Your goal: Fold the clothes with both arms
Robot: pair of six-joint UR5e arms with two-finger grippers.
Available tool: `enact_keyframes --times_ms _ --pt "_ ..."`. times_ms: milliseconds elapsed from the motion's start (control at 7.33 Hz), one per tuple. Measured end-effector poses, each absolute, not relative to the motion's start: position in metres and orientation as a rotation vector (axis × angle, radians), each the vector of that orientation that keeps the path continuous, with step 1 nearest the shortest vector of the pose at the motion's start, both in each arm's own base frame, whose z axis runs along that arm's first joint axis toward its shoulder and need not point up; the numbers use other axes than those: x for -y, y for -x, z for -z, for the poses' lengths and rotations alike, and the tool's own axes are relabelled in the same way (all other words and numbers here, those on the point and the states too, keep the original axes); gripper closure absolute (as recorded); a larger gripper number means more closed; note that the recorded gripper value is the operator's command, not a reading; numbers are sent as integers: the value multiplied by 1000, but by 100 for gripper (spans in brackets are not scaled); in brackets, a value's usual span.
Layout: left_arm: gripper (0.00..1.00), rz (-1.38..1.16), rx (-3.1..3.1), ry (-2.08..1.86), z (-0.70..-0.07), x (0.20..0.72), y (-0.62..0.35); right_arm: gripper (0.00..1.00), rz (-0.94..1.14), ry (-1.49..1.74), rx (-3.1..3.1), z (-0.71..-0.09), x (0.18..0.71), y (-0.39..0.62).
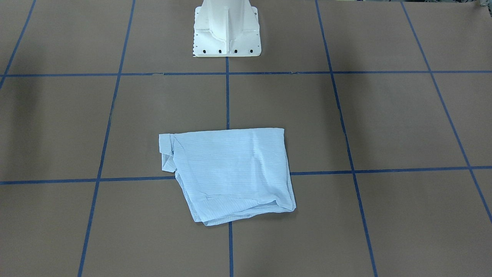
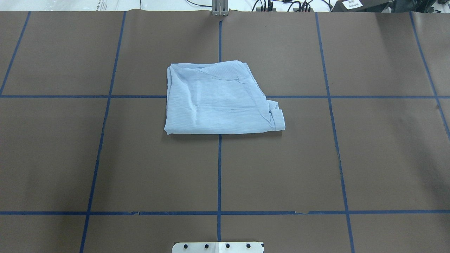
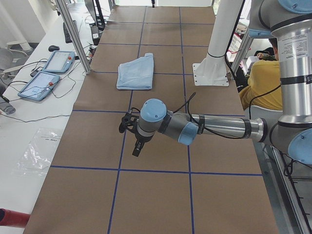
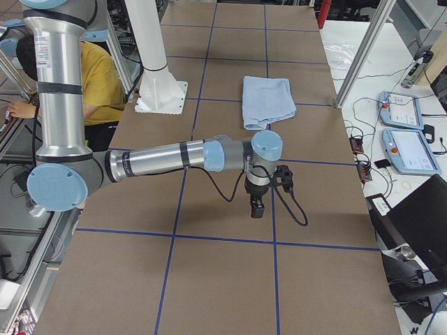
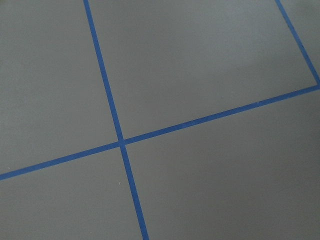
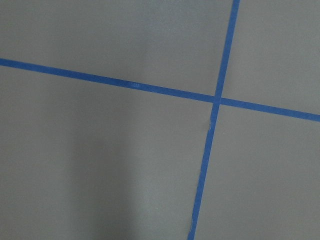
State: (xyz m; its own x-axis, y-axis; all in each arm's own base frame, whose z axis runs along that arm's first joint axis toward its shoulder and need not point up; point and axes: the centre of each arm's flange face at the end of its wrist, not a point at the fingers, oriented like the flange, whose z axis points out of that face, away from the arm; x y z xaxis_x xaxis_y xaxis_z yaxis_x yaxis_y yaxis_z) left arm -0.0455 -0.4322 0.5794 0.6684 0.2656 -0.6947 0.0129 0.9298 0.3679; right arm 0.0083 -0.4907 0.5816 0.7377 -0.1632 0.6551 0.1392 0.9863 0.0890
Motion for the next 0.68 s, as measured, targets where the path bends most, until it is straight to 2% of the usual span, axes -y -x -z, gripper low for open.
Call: enact_keyframes --times_ms 682 --pt "0 -145 -828 -362 -579 435 46 0 151 2 733 -599 484 -8"
